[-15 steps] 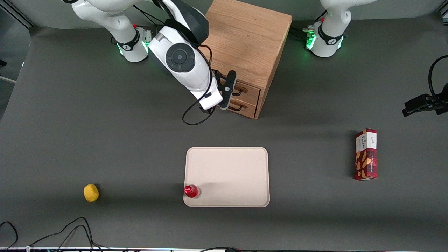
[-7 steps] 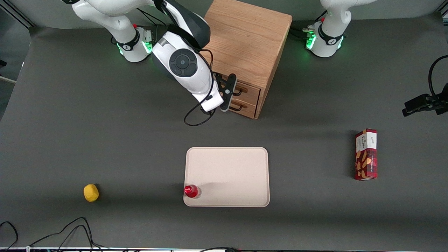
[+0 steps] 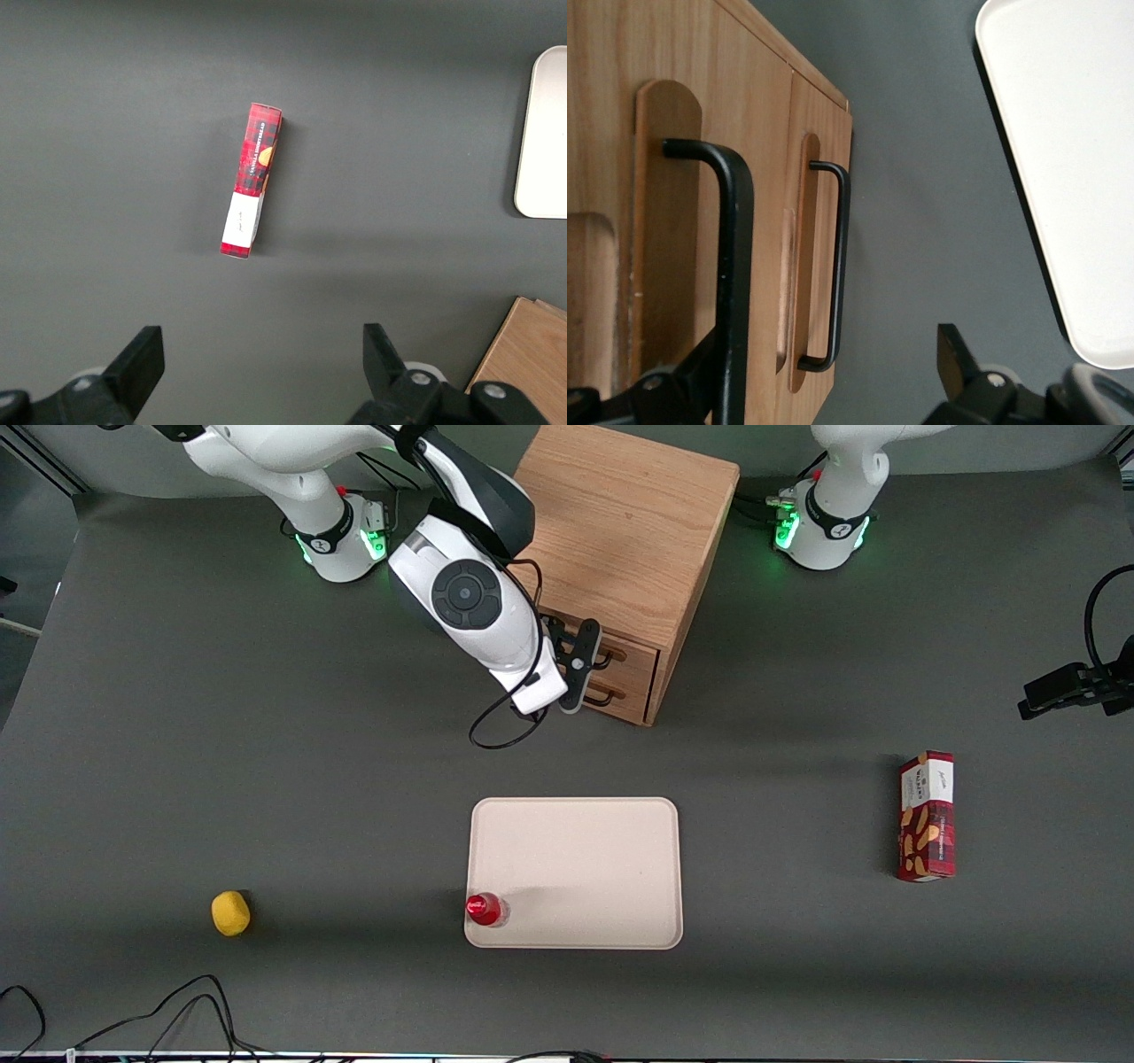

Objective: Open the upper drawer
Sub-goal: 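Pull the upper drawer handle outward from the cabinet with the right gripper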

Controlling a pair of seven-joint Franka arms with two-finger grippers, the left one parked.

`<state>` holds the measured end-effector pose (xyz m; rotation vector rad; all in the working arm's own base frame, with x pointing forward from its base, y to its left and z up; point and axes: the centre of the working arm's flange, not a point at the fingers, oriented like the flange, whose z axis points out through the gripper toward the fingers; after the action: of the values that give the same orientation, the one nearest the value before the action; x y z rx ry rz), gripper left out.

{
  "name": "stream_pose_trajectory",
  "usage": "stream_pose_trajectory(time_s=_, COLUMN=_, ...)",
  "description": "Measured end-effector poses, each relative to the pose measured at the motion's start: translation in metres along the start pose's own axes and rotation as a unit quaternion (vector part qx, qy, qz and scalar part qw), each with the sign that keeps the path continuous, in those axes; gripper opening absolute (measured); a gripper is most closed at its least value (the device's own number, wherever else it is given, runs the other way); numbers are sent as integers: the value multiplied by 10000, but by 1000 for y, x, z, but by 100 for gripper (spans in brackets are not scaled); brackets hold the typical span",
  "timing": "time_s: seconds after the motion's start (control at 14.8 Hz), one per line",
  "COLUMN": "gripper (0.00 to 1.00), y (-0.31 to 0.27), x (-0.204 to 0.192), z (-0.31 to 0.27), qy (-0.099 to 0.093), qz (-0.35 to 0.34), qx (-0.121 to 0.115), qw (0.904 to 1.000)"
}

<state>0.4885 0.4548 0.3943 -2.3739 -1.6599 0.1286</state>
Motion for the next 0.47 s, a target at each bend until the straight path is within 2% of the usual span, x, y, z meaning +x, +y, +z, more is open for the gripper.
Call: stream_pose_trajectory(time_s=0.47, gripper=100, y=45, x=-22, z=-11, qy=119, qz=150, qx=-108, qw=9998)
